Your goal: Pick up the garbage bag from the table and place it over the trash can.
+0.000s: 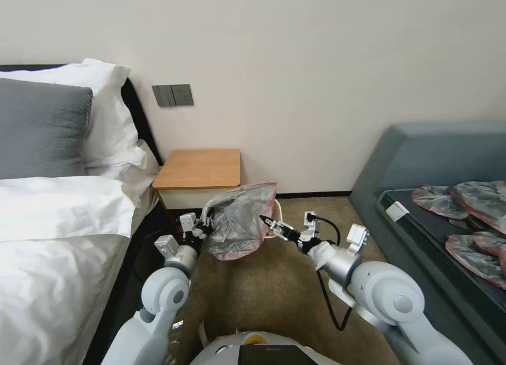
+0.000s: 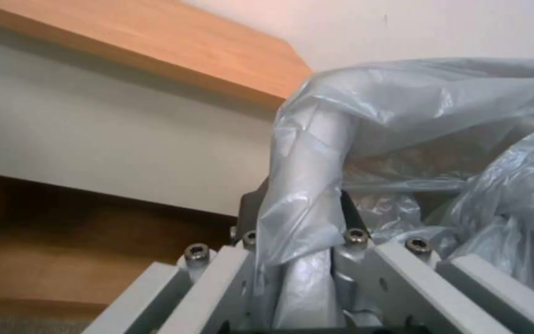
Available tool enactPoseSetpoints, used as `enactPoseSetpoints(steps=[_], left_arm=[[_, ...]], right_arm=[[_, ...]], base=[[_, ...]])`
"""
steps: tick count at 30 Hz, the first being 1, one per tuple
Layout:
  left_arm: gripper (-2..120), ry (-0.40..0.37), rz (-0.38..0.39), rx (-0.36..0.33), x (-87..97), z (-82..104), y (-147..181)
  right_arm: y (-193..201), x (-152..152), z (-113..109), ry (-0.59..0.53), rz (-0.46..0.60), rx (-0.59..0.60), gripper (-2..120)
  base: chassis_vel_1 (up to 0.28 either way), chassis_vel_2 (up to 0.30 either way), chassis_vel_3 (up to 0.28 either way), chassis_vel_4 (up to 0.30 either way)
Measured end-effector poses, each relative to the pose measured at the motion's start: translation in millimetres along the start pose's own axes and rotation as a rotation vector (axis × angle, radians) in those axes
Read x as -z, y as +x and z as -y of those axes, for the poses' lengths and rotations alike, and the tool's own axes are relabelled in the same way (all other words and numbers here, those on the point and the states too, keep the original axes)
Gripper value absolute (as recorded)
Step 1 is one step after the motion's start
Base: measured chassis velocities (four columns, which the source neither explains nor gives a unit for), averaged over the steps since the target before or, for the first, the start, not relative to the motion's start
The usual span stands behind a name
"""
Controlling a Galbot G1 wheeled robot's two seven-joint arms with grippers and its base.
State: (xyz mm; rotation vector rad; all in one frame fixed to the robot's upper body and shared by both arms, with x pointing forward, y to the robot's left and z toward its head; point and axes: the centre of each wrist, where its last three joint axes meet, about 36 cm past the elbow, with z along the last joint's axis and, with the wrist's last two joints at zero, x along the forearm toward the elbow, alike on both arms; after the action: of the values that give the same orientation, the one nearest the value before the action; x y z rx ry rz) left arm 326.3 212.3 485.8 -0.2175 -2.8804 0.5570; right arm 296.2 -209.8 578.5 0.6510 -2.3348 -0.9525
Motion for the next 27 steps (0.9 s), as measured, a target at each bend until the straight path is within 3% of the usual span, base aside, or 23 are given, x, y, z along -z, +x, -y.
enactPoseSetpoints(steps=[27], left_arm=[[5,-0.037,0.049,-0.047,12.8,8.3,8]], right_arm=[[-16,1,-4,-0.093,0.015,0.006,100]], base=[[0.0,0.0,0.0,0.0]])
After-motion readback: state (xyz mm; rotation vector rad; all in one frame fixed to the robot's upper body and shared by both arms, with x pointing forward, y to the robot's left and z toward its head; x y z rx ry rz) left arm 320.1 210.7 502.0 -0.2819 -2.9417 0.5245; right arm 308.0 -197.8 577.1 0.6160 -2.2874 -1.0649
